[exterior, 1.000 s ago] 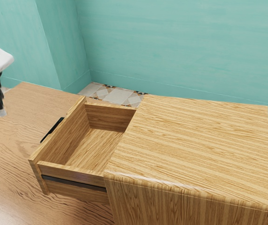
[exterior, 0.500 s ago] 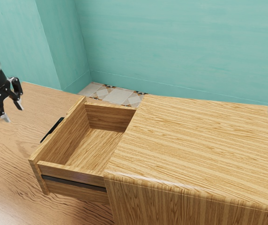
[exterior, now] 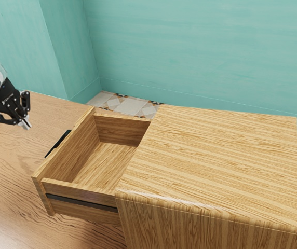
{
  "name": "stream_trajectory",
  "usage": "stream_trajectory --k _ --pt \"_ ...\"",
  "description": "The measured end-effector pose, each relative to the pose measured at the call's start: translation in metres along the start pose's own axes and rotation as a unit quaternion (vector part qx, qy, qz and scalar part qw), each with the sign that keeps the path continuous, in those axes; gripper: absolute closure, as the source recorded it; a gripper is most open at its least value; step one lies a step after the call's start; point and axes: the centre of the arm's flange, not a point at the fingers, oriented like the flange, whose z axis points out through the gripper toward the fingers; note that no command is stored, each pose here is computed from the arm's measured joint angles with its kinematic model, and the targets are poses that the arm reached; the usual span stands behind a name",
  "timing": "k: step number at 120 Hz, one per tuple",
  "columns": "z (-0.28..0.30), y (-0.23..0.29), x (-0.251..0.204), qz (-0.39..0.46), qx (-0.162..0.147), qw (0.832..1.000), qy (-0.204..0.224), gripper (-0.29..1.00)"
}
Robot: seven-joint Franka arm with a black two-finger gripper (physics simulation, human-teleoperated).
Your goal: Push the drawer handle with one arm to close the drawer
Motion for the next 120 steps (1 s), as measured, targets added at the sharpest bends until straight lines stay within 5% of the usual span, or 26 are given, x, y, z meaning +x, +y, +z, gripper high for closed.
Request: stream_trajectory --k 45,120 --pt "0.034 -0.020 0.030 0.011 0.000 1.000 0.024 0.78" --pt "0.043 0.016 0.075 -0.015 0.003 0.997 0.070 0.79"
